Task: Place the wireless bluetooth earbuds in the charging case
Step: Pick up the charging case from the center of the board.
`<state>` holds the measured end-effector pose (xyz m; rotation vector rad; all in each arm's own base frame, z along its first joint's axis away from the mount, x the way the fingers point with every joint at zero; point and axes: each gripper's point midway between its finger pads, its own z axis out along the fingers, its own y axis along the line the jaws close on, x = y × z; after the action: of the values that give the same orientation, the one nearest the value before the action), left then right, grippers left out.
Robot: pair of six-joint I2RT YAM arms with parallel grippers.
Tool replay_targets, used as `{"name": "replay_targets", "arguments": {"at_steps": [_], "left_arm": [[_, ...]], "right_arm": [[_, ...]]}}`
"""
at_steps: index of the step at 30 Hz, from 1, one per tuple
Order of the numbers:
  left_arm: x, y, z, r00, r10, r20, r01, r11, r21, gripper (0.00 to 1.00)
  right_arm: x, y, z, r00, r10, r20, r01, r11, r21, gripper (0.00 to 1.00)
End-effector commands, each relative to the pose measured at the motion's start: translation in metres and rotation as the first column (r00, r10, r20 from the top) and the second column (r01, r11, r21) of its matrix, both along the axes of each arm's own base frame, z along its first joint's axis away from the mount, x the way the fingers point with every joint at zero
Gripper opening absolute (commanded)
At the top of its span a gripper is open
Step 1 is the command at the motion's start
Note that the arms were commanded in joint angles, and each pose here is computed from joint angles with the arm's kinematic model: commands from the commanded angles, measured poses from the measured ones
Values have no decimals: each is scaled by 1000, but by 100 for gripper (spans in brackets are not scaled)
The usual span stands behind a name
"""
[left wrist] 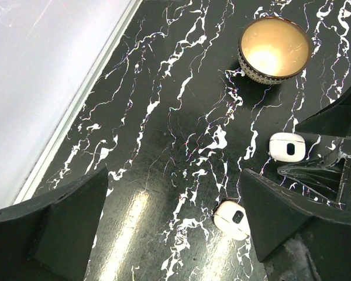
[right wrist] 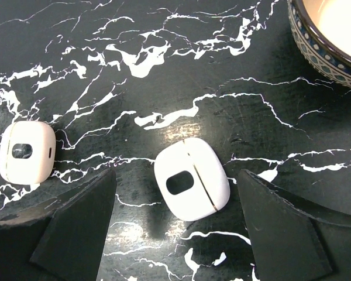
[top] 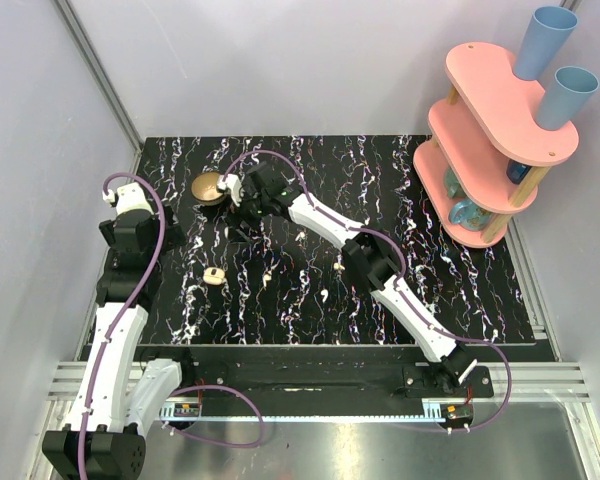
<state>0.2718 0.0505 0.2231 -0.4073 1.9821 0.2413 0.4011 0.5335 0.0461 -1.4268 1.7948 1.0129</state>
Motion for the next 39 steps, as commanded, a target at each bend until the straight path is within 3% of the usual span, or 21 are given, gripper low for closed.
{"name": "replay_targets", "arguments": {"at_steps": [1, 13, 25, 39], "left_arm": [[3, 7, 12, 999, 25, 36, -26, 999, 27, 99], [3, 5, 11, 999, 14, 34, -15, 1000, 19, 99], [2, 3, 12, 999, 7, 41, -8, 1000, 12, 99], [2, 2, 12, 999, 0, 43, -1, 1000, 9, 99]], "right_arm": [[7, 14, 23, 999, -48, 7, 47, 997, 59, 91], [0, 6, 13, 994, -86, -67, 87, 996, 6, 89], [-23, 7, 23, 992, 1, -129, 5, 999, 40, 88], [-45, 1, 29, 994, 52, -94, -50, 999, 16, 87]]}}
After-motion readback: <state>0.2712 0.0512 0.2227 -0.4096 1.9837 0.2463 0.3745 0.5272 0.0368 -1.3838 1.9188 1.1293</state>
